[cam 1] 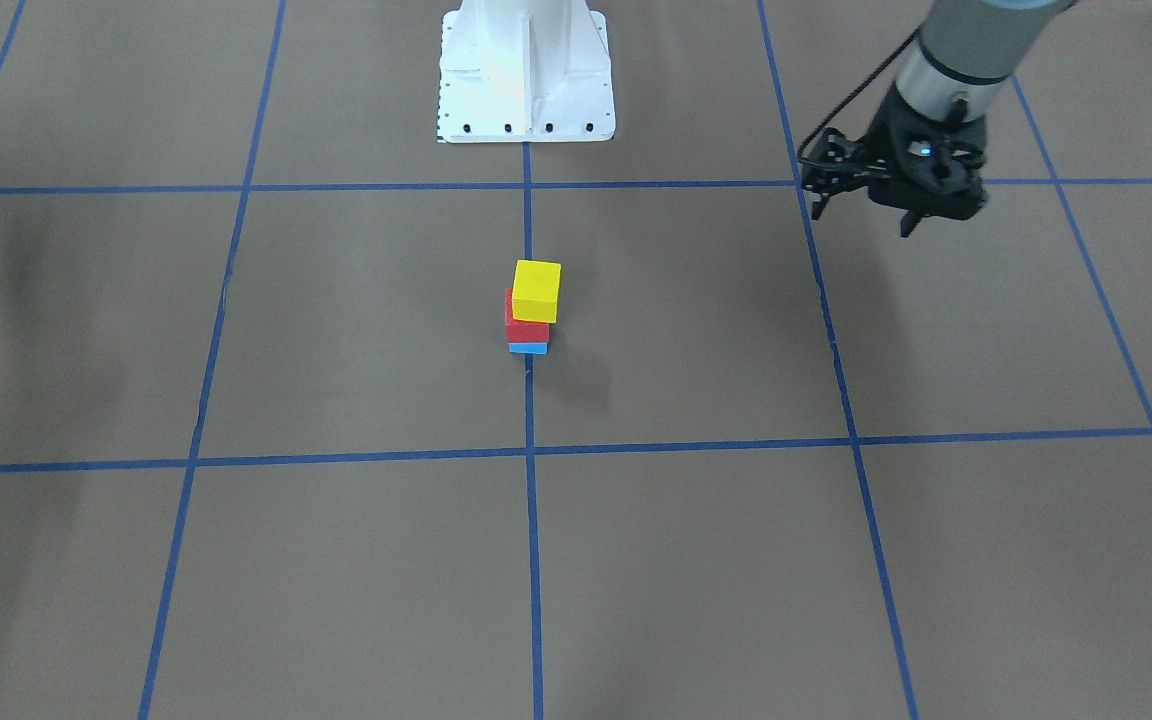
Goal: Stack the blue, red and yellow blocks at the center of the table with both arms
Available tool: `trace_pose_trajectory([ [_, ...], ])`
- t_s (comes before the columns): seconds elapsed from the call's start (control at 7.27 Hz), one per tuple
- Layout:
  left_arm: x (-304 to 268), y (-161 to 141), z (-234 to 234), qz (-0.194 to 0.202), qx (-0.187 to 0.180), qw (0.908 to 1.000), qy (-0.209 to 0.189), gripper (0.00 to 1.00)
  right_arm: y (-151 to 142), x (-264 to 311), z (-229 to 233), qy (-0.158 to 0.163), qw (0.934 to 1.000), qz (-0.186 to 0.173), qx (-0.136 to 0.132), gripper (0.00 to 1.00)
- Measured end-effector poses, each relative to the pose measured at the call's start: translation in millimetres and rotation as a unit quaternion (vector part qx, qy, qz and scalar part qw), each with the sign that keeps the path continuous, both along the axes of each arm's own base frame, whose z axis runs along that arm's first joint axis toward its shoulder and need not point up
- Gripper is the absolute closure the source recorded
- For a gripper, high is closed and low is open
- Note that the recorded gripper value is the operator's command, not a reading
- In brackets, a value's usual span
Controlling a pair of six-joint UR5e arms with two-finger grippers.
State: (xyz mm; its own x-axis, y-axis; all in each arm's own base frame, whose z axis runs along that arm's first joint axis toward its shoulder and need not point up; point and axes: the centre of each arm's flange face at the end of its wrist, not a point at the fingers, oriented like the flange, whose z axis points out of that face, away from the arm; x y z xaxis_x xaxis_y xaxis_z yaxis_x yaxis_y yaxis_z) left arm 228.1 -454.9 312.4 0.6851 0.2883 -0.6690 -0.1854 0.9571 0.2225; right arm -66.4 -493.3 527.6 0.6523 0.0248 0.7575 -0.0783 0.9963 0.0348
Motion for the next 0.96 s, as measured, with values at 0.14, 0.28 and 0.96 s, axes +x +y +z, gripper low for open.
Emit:
trace_pose_trajectory([
  [0.14, -59.2, -16.6, 46.3, 0.007, 0.013, 0.9998, -0.017, 0.00, 5.7, 20.6, -0.2, -0.001, 0.9999, 0.012, 0.007, 0.00],
  [0.28, -114.6, -36.3, 94.9, 0.013, 0.021, 0.9992, -0.030, 0.00, 18.0, 39.2, 3.5, 0.000, 0.9997, 0.018, 0.014, 0.00],
  [0.96, -273.7, -81.4, 290.4, -0.003, 0.019, 0.9997, -0.014, 0.00, 16.8, 52.1, 8.7, -0.006, 0.9996, 0.004, 0.029, 0.00],
])
